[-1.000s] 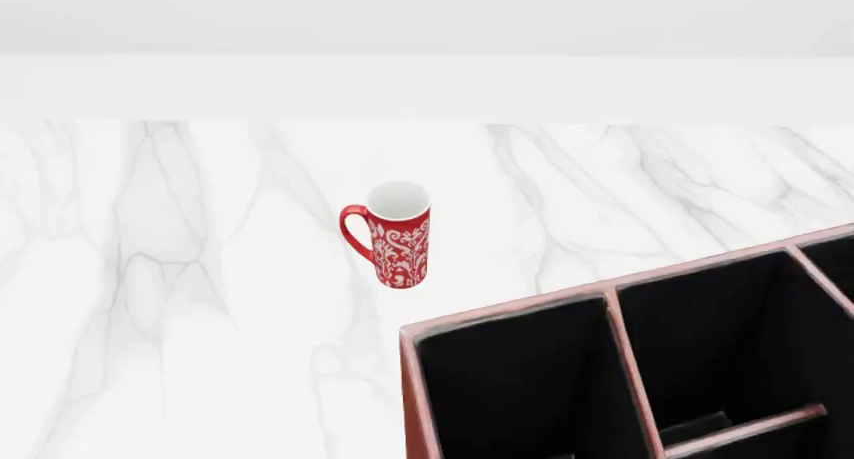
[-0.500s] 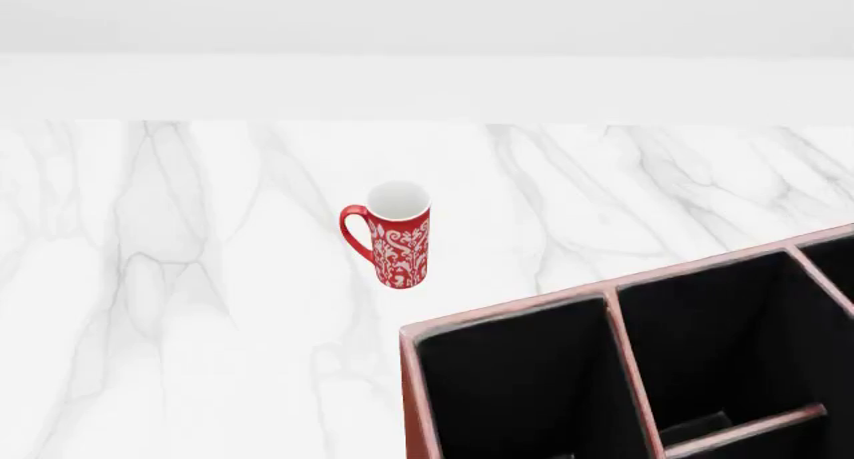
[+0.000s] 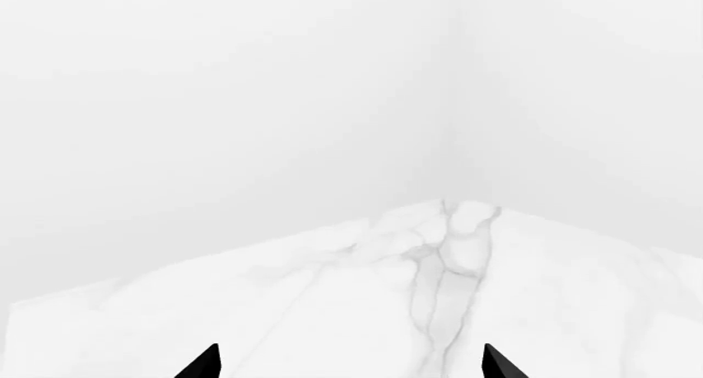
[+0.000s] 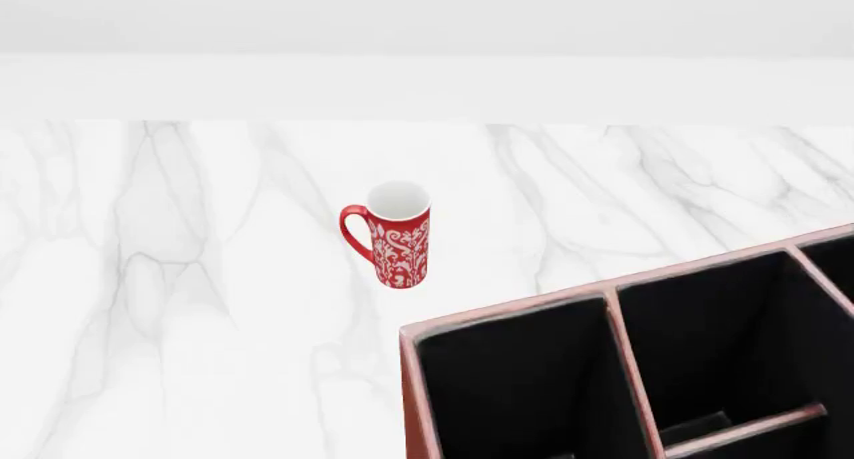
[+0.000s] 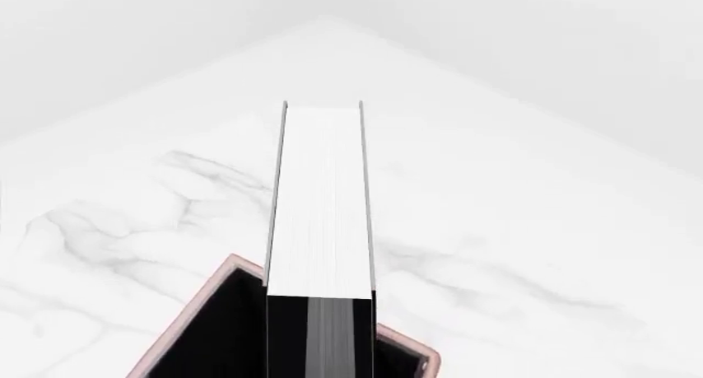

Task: Pick up the book and place it in the right compartment of the caddy.

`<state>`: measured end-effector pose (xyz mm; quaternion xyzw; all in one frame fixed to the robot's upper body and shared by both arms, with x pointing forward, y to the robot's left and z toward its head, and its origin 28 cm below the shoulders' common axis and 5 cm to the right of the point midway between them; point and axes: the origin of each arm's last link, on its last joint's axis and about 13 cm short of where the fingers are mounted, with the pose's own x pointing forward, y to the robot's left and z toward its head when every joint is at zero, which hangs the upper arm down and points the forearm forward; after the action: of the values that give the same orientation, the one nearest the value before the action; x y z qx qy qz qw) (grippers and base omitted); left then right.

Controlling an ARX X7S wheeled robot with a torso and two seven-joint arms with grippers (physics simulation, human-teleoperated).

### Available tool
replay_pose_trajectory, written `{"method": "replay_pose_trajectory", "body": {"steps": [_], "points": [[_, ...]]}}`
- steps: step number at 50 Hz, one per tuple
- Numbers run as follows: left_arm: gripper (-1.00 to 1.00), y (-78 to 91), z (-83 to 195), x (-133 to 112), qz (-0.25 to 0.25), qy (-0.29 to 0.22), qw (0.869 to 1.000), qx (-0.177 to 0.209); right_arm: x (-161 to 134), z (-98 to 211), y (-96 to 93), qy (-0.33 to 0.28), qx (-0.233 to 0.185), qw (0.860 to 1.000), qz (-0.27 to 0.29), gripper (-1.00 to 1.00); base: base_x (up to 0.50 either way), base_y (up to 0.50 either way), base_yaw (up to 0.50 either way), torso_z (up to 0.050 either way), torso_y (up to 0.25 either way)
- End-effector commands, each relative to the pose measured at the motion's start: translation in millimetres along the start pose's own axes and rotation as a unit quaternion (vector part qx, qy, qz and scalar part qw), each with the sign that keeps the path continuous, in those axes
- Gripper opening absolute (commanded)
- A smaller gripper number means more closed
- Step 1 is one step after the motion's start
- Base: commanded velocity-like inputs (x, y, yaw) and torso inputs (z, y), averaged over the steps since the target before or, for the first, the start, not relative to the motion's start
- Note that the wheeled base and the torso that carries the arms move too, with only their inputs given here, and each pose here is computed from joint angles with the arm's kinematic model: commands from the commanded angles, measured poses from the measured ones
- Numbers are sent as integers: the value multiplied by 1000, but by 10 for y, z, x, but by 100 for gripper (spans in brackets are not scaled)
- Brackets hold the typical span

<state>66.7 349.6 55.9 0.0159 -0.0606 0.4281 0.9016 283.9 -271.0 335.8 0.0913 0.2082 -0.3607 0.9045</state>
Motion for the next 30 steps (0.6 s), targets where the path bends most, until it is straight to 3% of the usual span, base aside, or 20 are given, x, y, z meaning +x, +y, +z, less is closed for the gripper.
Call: {"method": "replay_pose_trajectory", "body": {"steps": [1,16,30], "points": [[100,-15,-4,1,-2,0,1000,0,58,-30,-10,4,4,1000,1,-100,0,0,0,0,0],[100,-39,14,17,-6,-1,1000,1,97,-127,77,19,-14,999,38,-100,0,0,0,1,1],[100,-39,-6,10,-8,1,1000,1,220,-252,112,36,-15,998,39,-100,0,0,0,0,1]]}}
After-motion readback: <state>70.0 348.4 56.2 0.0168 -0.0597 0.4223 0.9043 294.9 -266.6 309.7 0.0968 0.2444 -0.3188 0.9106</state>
